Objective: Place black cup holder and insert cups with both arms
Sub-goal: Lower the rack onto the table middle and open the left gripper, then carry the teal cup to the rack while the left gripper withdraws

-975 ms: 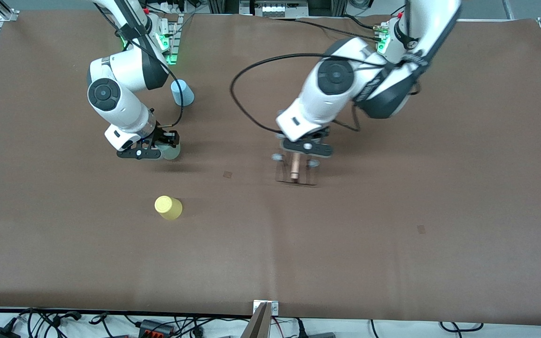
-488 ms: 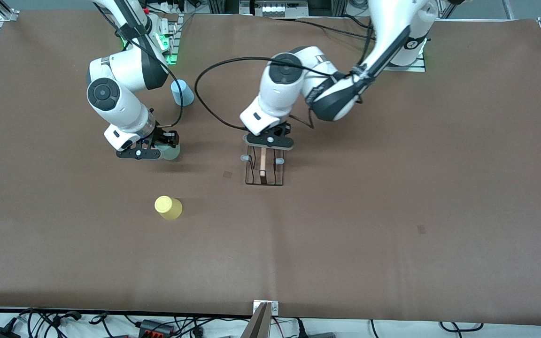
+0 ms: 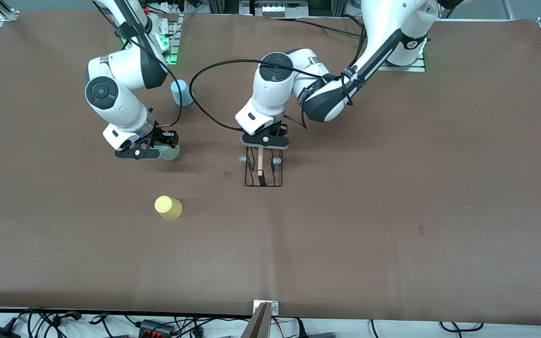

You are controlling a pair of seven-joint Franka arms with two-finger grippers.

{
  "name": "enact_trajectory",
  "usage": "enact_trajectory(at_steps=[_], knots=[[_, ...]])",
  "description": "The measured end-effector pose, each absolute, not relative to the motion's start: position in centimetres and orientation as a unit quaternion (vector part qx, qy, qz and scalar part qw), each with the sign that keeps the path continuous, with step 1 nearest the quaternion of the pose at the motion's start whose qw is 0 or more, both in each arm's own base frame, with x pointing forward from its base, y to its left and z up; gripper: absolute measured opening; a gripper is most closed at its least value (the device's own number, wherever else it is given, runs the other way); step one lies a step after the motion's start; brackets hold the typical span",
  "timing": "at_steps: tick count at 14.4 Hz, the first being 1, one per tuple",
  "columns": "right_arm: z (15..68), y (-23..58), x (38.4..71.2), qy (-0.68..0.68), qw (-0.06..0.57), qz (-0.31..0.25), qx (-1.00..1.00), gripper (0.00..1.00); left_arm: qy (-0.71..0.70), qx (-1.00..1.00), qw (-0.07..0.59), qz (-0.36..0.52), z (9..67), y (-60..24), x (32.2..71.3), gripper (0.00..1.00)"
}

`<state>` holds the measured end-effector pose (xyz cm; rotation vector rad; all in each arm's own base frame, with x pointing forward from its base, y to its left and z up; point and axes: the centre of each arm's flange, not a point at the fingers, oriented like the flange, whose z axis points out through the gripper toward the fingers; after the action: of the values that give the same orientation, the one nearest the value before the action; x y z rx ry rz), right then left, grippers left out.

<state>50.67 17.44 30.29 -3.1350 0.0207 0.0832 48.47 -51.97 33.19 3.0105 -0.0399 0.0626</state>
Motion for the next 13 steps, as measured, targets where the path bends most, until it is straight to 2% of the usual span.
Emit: enact_trajectory(at_steps=[3,6,7,10,13], knots=[[30.9,17.2,50.8,0.008,0.004,0.022,-1.000,0.67,-0.011,0.998,0.056,0.032,34.6,-50.8,50.0,0.67],[33.3,16.9,50.4,0.015,-0.002,0.033,-0.999,0.67,-0.030,0.999,0.013,0.028,38.6,-47.3,51.9,0.95],[34.9,16.9,50.2,0.023,-0.005,0.037,-0.999,0.67,-0.036,0.999,-0.004,0.028,40.5,-45.5,52.5,1.00],[40.9,18.7,49.4,0.066,-0.009,0.035,-0.997,0.67,-0.026,0.998,-0.055,0.018,45.6,-39.3,54.0,1.00],[45.6,25.5,47.7,0.134,0.000,0.007,-0.991,0.67,-0.007,0.995,-0.099,-0.013,48.3,-31.2,56.3,1.00]])
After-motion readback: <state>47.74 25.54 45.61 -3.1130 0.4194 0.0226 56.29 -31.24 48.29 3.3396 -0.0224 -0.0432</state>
